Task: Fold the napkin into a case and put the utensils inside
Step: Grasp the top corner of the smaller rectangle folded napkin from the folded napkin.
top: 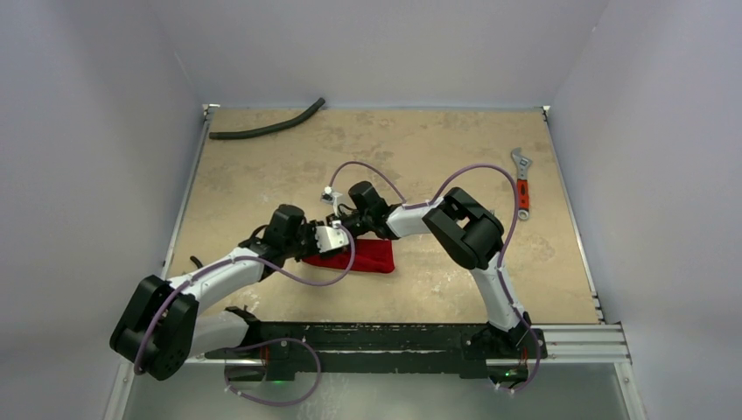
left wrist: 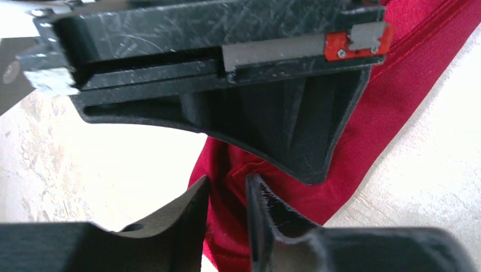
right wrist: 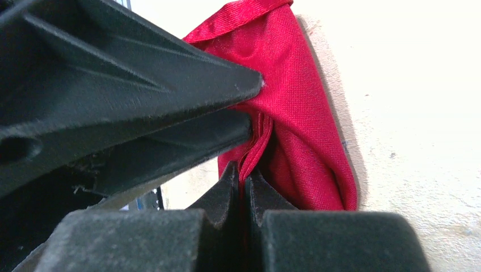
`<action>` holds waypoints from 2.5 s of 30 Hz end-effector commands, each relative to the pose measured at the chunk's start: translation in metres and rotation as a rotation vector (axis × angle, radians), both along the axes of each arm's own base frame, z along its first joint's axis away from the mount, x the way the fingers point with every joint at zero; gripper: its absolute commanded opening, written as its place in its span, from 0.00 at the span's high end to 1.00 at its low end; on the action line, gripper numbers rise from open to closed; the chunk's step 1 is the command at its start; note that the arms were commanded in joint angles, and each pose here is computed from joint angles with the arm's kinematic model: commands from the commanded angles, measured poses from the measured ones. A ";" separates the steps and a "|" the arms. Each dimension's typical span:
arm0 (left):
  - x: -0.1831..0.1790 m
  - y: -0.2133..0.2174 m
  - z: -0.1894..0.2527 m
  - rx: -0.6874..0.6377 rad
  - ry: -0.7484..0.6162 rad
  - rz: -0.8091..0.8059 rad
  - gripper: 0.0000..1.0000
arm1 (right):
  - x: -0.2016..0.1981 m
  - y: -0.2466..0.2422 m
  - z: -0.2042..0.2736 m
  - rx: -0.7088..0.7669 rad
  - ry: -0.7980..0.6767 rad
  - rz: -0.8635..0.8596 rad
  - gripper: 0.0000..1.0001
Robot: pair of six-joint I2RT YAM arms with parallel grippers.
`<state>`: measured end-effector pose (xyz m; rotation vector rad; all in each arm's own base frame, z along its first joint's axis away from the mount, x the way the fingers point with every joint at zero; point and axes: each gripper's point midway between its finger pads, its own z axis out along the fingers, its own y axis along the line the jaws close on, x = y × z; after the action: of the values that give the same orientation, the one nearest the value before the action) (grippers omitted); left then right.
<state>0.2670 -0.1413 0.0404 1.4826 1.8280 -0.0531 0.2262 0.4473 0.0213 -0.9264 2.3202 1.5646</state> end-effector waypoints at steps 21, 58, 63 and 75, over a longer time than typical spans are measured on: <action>0.001 -0.018 0.022 0.003 -0.093 -0.081 0.75 | 0.001 -0.005 -0.017 -0.140 0.045 -0.025 1.00; 0.000 -0.002 0.051 -0.170 0.068 0.174 0.42 | 0.000 -0.015 -0.020 -0.141 0.060 -0.040 1.00; -0.001 0.009 0.026 -0.098 0.105 0.207 0.53 | 0.001 -0.016 -0.020 -0.142 0.060 -0.045 1.00; 0.011 0.020 0.008 -0.085 0.046 0.290 0.72 | 0.001 -0.017 -0.021 -0.151 0.060 -0.048 1.00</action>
<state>0.2612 -0.1211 0.0405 1.2084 2.0930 -0.0753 0.2286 0.4460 0.0223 -0.8981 2.4099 1.5409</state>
